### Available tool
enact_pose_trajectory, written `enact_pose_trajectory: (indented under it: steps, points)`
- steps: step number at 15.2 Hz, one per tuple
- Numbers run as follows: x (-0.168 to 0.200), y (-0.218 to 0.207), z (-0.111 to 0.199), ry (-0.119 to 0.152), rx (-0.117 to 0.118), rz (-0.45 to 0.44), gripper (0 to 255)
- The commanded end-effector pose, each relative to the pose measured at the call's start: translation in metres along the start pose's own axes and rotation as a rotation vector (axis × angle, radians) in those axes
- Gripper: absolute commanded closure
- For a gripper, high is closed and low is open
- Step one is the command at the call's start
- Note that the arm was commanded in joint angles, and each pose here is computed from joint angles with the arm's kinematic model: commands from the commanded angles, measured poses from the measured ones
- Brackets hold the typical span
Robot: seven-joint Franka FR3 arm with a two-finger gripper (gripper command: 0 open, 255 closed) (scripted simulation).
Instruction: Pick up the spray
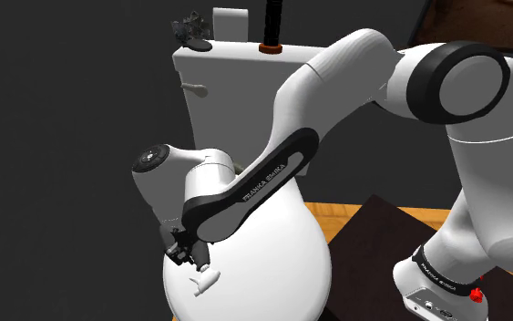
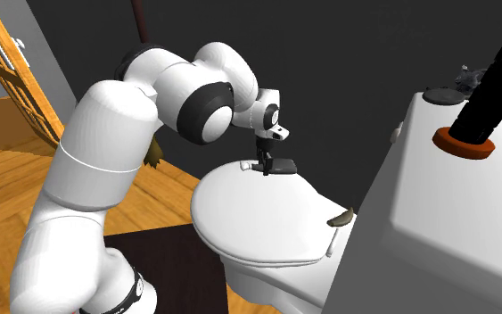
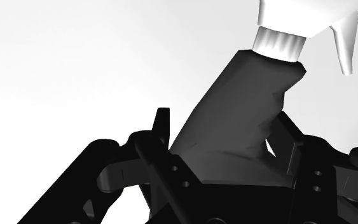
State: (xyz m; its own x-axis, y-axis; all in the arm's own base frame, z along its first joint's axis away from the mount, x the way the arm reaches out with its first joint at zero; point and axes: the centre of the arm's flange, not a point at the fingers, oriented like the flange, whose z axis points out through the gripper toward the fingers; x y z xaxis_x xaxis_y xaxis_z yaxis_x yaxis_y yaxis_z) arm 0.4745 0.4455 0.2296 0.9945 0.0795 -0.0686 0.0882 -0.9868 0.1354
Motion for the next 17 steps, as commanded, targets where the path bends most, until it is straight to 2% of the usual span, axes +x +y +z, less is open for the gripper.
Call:
enact_pose_trajectory:
  steps: [1, 15, 17]
  points:
    - [0.000, 0.001, -0.005, 0.000, -0.001, 0.001, 255]
    - [-0.005, 0.011, -0.078, 0.000, -0.001, 0.001, 255]
    - [-0.005, 0.011, -0.079, 0.000, -0.001, 0.001, 255]
